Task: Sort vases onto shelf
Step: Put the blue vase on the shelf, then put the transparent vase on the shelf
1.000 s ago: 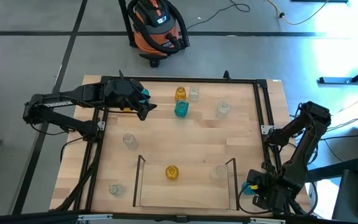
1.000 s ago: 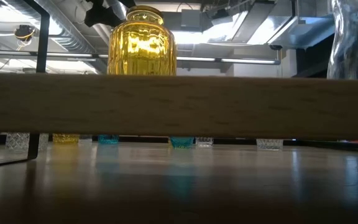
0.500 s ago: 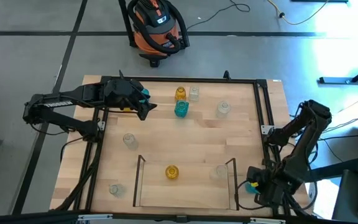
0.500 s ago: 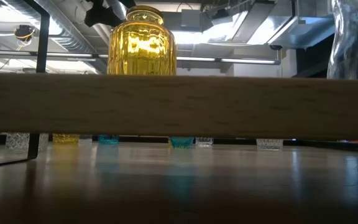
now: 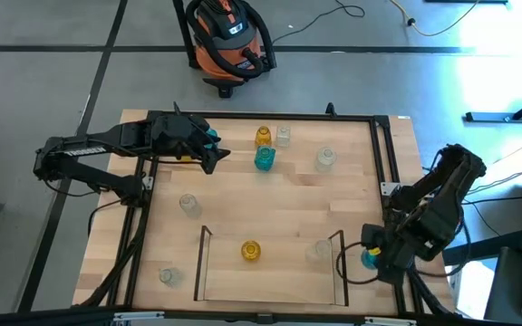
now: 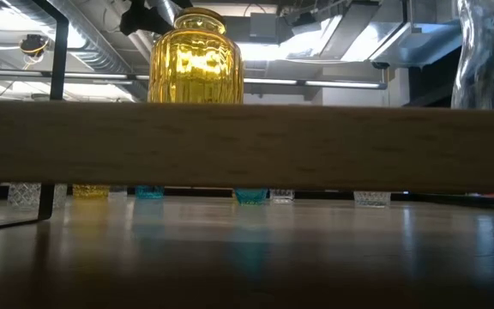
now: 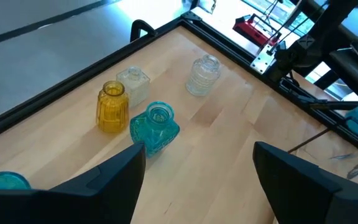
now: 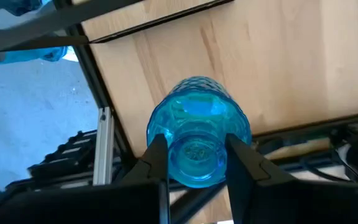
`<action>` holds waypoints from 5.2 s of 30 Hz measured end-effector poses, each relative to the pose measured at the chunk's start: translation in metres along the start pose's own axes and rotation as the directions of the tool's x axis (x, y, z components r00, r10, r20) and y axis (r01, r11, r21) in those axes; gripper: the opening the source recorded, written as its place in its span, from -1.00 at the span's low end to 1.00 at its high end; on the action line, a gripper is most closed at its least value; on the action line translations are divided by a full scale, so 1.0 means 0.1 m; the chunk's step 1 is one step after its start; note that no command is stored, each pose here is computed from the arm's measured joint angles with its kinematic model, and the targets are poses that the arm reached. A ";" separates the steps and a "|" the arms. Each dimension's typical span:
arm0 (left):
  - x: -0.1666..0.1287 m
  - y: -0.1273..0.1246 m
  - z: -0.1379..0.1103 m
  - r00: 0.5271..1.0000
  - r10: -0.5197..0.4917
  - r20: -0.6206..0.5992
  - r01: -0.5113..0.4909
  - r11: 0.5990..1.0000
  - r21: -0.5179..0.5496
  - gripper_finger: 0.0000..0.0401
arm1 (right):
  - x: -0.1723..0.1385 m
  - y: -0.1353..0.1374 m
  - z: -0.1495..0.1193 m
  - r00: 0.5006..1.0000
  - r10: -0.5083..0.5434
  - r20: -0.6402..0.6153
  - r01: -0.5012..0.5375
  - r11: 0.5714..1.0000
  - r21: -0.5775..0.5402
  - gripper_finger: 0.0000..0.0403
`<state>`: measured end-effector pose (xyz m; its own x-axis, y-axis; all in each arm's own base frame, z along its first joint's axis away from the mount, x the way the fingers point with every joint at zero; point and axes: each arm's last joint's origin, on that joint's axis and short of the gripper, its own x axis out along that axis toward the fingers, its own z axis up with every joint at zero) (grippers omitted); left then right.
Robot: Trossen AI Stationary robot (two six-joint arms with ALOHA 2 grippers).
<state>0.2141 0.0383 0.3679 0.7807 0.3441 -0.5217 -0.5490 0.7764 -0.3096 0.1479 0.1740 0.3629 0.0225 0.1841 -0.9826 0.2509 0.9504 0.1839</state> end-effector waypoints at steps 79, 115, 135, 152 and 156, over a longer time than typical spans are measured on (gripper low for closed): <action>-0.02 0.10 -0.16 0.982 0.106 -0.154 -0.099 0.994 0.053 0.44 | 0.68 1.04 1.85 0.949 0.218 0.228 -0.061 0.837 -0.544 -0.68; -0.02 0.10 -0.16 0.983 0.100 -0.157 -0.093 0.994 0.050 0.44 | 0.93 1.14 1.91 0.957 0.214 0.194 -0.073 0.829 -0.554 -0.36; -0.02 0.09 -0.16 0.982 0.084 -0.167 -0.077 0.996 0.048 0.44 | 0.75 1.17 1.94 0.938 0.261 0.229 -0.096 0.829 -0.550 -0.35; -0.02 0.06 -0.17 0.983 0.074 -0.170 -0.065 0.996 0.056 0.44 | -0.14 0.49 2.34 0.791 -0.038 0.611 0.223 0.947 -0.231 -0.35; -0.03 0.02 -0.20 0.983 0.057 -0.177 -0.045 0.997 0.069 0.44 | -0.24 0.16 2.50 0.742 -0.183 0.645 0.338 0.933 -0.124 -0.35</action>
<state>0.2044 0.0285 0.3532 0.6832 0.2885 -0.6708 -0.5617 0.7946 -0.2304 0.3931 0.1226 0.3838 0.5955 -0.1991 -0.7783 0.1215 0.9800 -0.1578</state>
